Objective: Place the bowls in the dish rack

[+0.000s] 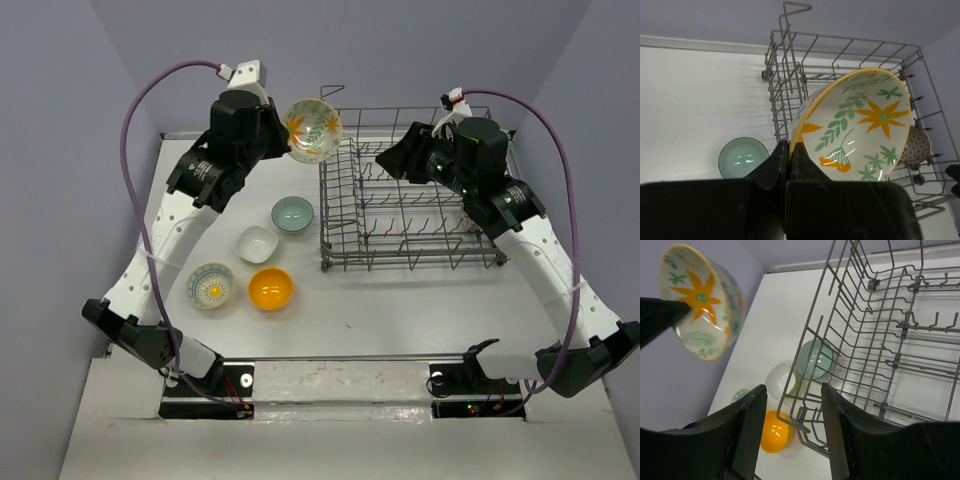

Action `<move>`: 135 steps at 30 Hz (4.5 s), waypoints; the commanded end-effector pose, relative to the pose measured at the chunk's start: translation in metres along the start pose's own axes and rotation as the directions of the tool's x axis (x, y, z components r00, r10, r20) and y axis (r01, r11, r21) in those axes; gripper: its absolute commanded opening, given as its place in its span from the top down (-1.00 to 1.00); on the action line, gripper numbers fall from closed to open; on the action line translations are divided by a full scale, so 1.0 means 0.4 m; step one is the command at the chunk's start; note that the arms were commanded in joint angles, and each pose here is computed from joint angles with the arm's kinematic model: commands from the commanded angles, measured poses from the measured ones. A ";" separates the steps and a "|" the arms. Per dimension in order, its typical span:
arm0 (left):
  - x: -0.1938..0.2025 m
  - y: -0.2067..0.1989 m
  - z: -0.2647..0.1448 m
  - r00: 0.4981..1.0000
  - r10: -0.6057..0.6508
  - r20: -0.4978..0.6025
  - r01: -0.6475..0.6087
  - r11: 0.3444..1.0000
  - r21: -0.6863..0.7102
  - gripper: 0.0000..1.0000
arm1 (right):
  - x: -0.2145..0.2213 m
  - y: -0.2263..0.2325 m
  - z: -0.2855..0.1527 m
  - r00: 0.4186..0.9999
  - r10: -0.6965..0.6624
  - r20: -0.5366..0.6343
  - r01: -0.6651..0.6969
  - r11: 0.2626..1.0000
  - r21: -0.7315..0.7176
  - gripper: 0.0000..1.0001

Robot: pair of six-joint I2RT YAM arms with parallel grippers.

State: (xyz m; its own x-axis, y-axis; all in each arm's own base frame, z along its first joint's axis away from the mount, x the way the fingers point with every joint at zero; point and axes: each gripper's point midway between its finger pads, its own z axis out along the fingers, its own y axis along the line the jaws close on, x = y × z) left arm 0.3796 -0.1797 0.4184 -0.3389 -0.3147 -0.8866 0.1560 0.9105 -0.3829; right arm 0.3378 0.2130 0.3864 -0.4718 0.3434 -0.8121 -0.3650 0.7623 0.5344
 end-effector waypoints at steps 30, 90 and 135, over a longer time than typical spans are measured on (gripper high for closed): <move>0.134 -0.276 -0.019 0.990 0.119 -0.070 -0.107 0.982 0.154 1.00 | -0.014 -0.011 0.085 0.994 -0.093 0.064 0.081 0.983 0.166 0.21; 0.294 0.298 -0.040 0.995 -0.087 -0.055 0.086 0.996 -0.015 -0.97 | -0.060 -0.614 -0.165 0.626 -0.473 -0.620 0.584 -0.243 0.774 0.98; 0.321 0.310 -0.020 0.989 -0.111 -0.094 0.111 0.994 -0.006 -0.97 | 0.072 -0.744 -0.054 0.561 -0.376 -0.738 0.704 -0.253 0.664 0.98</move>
State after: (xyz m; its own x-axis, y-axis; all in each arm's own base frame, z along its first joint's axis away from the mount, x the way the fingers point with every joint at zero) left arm 0.3445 -0.1023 0.2551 -0.4582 -0.3792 -0.8039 0.0861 0.8813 -0.4647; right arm 0.4085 -0.0194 0.2093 -0.7328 -0.5185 -0.4406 0.2573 0.3883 -0.8849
